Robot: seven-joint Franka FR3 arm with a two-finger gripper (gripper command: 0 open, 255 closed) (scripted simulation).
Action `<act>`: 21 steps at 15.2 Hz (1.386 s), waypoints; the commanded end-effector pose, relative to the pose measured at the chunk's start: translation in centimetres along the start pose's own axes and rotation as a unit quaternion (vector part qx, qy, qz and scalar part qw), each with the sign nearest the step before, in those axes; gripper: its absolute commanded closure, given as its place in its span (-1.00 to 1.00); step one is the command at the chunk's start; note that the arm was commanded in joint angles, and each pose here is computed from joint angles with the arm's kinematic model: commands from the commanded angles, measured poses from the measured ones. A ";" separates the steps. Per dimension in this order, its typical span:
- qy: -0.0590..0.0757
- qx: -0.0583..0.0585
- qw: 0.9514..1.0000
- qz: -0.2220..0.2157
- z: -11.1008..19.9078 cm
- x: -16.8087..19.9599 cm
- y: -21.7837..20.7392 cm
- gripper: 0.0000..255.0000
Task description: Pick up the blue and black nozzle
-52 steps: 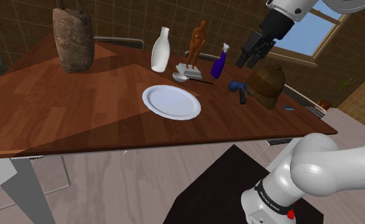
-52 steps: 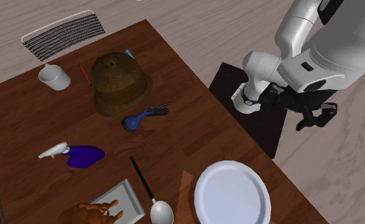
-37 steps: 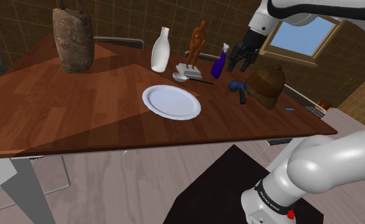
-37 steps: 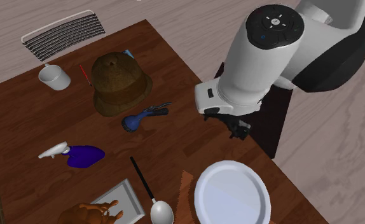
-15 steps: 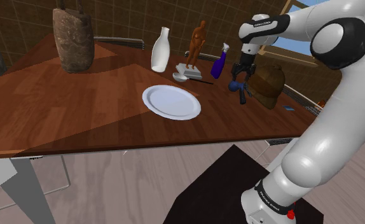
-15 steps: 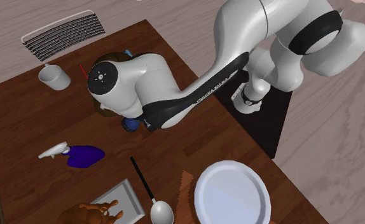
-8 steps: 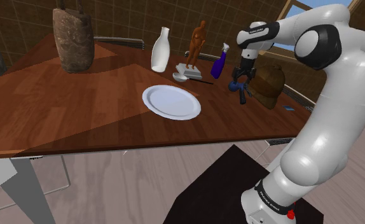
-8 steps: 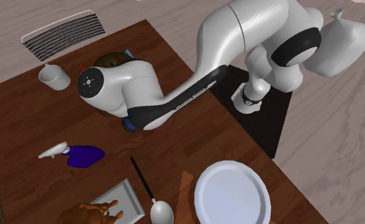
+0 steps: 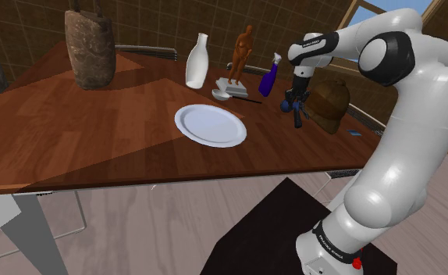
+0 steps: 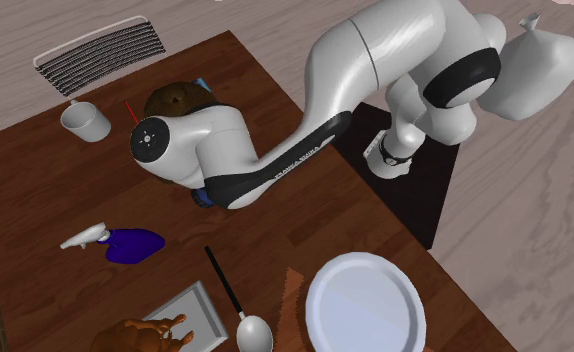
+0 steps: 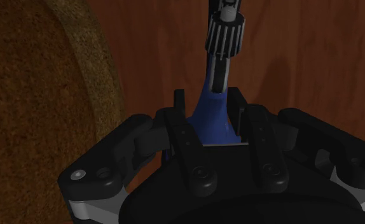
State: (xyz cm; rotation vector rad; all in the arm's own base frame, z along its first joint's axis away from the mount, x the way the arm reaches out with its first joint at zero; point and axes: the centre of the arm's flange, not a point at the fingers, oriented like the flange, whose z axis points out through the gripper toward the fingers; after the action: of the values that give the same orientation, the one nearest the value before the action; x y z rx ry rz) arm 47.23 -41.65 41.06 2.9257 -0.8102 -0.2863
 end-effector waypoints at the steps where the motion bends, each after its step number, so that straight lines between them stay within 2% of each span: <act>1: 0.000 0.000 1.000 0.000 0.1 0.0 0.0 1.00; 7: 0.000 0.000 1.000 0.000 0.1 0.0 0.0 1.00; 21: 0.000 0.000 1.000 0.000 -7.1 -1.2 1.0 1.00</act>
State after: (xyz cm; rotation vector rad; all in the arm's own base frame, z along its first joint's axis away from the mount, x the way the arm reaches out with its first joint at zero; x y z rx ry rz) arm 47.21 -41.59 47.85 2.9258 -0.8102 -0.2868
